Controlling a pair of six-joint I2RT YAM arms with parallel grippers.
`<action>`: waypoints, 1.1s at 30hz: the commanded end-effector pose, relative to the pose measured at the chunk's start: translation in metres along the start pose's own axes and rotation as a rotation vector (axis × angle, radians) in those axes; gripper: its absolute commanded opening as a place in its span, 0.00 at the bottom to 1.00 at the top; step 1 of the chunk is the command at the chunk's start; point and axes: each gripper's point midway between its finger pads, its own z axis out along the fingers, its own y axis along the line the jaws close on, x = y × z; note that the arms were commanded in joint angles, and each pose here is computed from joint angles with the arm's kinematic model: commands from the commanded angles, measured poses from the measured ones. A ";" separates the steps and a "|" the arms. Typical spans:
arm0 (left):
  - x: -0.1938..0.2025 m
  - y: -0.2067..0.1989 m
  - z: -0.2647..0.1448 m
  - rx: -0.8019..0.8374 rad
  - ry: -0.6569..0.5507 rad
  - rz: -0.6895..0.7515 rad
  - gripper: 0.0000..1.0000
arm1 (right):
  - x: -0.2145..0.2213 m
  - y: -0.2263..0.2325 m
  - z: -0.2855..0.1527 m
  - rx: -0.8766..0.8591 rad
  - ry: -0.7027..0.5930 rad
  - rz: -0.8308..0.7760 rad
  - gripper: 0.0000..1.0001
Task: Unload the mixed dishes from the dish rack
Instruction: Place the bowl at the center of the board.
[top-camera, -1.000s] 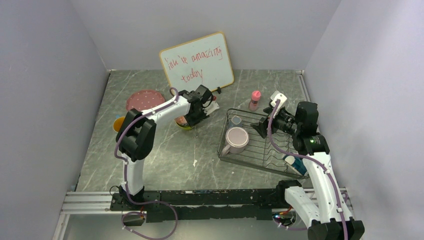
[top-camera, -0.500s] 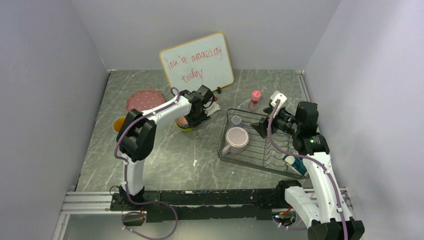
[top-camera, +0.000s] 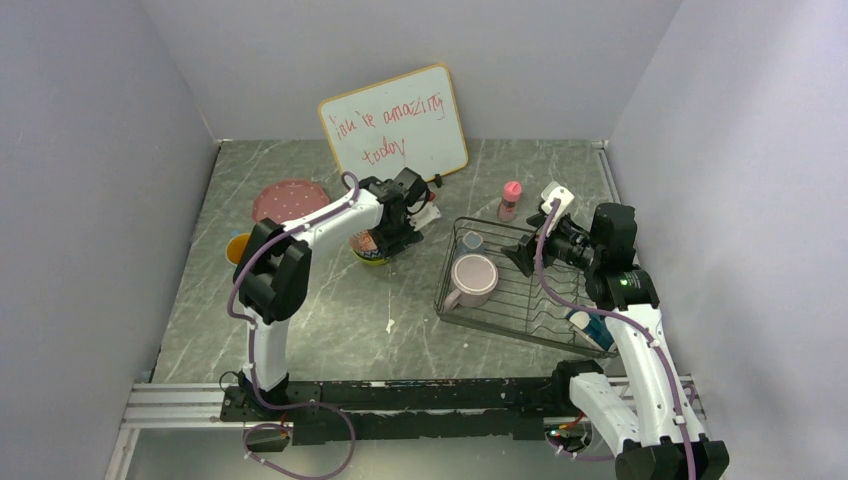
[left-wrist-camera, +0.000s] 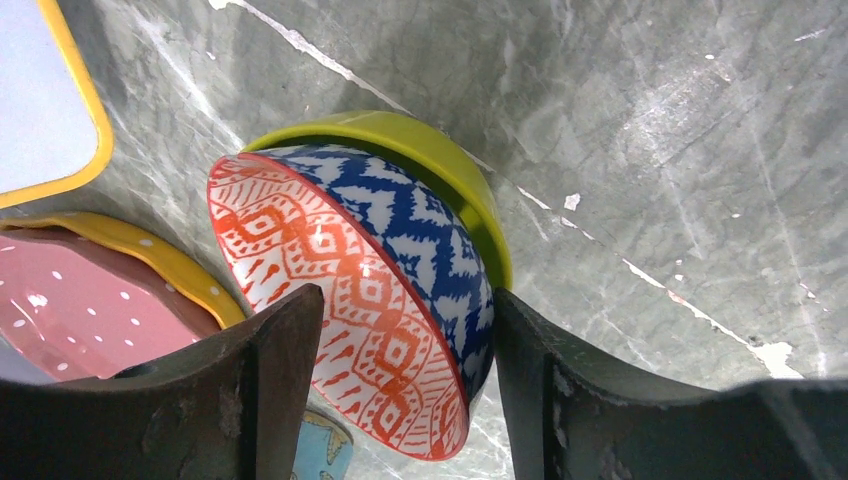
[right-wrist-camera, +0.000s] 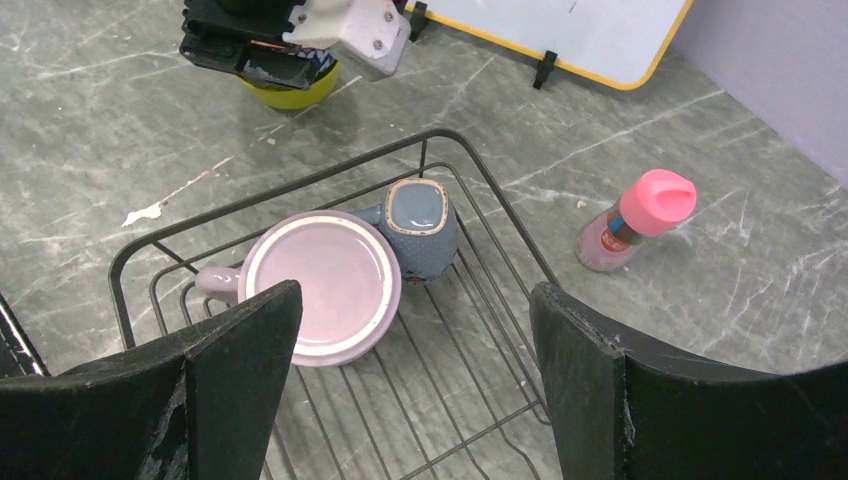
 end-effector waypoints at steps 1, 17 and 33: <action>-0.014 0.001 -0.027 0.004 -0.065 -0.011 0.68 | -0.014 -0.005 -0.003 0.017 -0.030 -0.043 0.88; -0.012 -0.009 -0.044 0.057 -0.082 -0.013 0.74 | -0.014 -0.004 -0.004 0.018 -0.031 -0.048 0.87; -0.019 -0.026 -0.043 0.142 -0.110 -0.005 0.46 | -0.014 -0.004 -0.004 0.017 -0.030 -0.048 0.88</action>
